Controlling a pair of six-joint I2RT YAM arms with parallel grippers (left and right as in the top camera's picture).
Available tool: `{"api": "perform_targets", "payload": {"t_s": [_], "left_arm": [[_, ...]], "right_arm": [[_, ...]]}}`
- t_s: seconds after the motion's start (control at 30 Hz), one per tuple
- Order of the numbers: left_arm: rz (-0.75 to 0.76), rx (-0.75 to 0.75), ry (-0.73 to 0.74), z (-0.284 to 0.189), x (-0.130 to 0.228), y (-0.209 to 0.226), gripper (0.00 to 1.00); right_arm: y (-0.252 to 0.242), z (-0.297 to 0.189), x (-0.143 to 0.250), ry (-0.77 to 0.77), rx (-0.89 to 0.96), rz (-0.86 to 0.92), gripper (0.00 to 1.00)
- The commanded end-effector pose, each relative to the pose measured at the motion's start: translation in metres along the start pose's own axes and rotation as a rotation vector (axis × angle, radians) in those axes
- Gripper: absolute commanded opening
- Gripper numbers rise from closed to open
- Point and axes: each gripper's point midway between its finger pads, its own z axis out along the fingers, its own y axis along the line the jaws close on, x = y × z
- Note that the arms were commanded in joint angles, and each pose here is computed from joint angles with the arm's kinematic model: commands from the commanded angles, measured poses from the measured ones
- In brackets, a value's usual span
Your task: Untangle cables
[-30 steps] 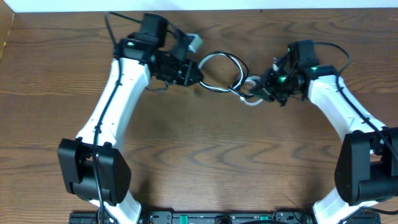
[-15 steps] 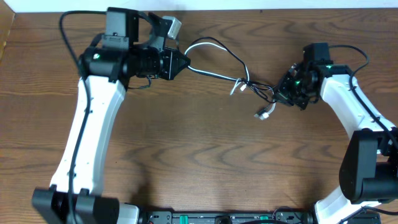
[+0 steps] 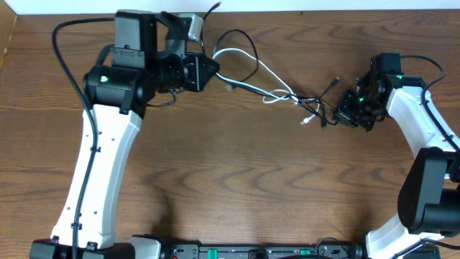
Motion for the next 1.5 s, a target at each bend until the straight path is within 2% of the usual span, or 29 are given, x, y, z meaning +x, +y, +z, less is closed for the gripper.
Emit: {"api": "perform_targets", "payload": {"t_s": [0.0,0.1,0.37,0.53,0.63,0.8,0.83,0.87,1.0,1.13,1.23,1.27,1.3,1.47], "left_arm": [[-0.041,-0.015,0.047,0.016,0.007,0.005,0.08],[-0.081,-0.053,0.124,0.034,0.022,0.019,0.07],[-0.211,-0.369,0.347,0.067,0.074,0.101,0.07],[-0.248,-0.646,0.376,0.057,0.086,0.149,0.09],[-0.25,-0.689,0.38,0.054,0.088,0.156,0.22],[-0.252,-0.559,0.405,0.067,0.092,0.134,0.47],[-0.236,-0.52,0.415,0.071,0.092,0.127,0.49],[-0.217,-0.47,0.426,0.075,0.093,0.119,0.5],[-0.149,-0.285,0.446,0.092,0.094,0.082,0.53],[-0.109,-0.192,0.443,0.105,0.094,0.056,0.58],[-0.073,-0.126,0.45,0.113,0.096,0.035,0.61],[-0.046,-0.092,0.457,0.116,0.098,0.027,0.62],[-0.02,-0.059,0.463,0.118,0.1,0.018,0.62],[0.014,-0.024,0.488,0.126,0.108,0.003,0.62]], "right_arm": [[-0.009,0.002,-0.002,0.006,0.027,-0.047,0.01],[-0.007,0.001,0.004,0.032,0.009,-0.071,0.01],[-0.009,0.001,0.007,0.044,0.018,-0.077,0.01],[-0.01,0.001,0.01,0.056,0.023,-0.073,0.01],[-0.011,0.001,0.012,0.063,0.025,-0.079,0.01],[-0.011,0.001,0.013,0.069,0.023,-0.094,0.02],[-0.011,0.001,0.013,0.069,0.022,-0.095,0.04],[-0.01,0.001,0.013,0.07,0.019,-0.102,0.07],[-0.003,0.001,0.018,0.09,-0.028,-0.14,0.3],[0.018,-0.01,0.02,0.091,-0.133,-0.204,0.39],[0.029,-0.033,0.016,0.03,-0.157,-0.255,0.47],[0.034,-0.043,0.014,-0.002,-0.167,-0.276,0.52],[0.039,-0.056,0.013,-0.04,-0.179,-0.298,0.63],[0.044,-0.101,0.011,-0.189,-0.172,-0.339,0.86]]}}
